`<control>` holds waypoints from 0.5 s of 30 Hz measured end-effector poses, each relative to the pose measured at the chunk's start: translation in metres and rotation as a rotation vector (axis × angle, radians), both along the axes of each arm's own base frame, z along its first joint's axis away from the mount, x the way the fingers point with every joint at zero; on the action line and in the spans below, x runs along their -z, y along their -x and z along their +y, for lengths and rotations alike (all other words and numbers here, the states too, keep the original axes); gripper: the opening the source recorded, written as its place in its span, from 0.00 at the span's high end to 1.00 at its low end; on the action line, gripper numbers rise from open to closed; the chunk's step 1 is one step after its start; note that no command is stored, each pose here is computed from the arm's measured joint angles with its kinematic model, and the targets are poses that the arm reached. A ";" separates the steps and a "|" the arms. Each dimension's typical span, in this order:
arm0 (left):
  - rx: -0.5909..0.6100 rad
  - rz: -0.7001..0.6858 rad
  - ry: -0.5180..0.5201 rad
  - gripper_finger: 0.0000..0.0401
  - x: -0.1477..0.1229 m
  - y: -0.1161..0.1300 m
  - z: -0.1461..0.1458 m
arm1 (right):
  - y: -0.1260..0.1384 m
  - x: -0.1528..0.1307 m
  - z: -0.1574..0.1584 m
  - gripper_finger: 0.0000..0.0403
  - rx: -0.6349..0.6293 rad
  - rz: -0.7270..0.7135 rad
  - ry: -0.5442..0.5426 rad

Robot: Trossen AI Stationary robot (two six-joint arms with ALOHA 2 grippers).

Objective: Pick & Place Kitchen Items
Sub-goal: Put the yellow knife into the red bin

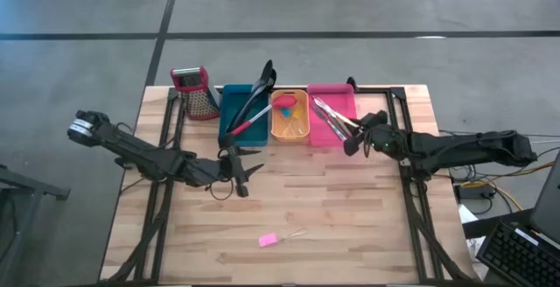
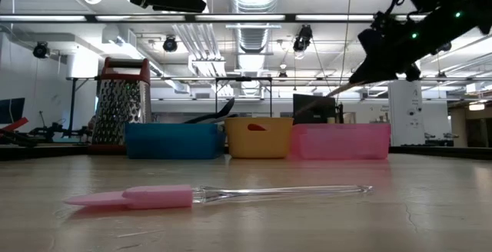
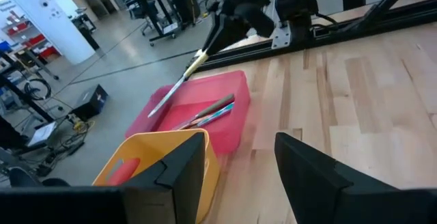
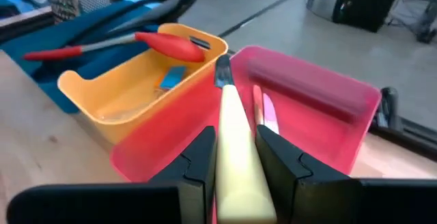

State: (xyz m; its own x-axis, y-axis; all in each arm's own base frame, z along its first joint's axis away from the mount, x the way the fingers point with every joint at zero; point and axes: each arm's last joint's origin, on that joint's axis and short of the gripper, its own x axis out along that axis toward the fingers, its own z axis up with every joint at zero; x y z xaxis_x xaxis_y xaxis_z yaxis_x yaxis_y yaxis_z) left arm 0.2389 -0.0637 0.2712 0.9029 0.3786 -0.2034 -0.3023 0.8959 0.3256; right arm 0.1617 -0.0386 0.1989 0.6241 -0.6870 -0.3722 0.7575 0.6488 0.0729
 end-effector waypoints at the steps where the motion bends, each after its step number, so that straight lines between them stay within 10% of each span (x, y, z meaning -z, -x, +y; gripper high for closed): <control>1: 0.002 0.000 0.001 0.55 0.000 0.000 0.000 | -0.001 0.003 -0.003 0.83 0.000 -0.005 -0.008; 15: 0.025 0.008 0.012 0.55 0.001 0.000 -0.001 | -0.026 0.029 -0.028 0.83 0.072 0.124 -0.062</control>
State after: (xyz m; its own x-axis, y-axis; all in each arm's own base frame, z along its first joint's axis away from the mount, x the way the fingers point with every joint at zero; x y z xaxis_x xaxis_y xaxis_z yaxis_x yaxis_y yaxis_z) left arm 0.2389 -0.0650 0.2701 0.9102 0.3540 -0.2148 -0.2777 0.9067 0.3175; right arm 0.1873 -0.0664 0.1704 0.5207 -0.7019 -0.4861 0.8078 0.5893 0.0144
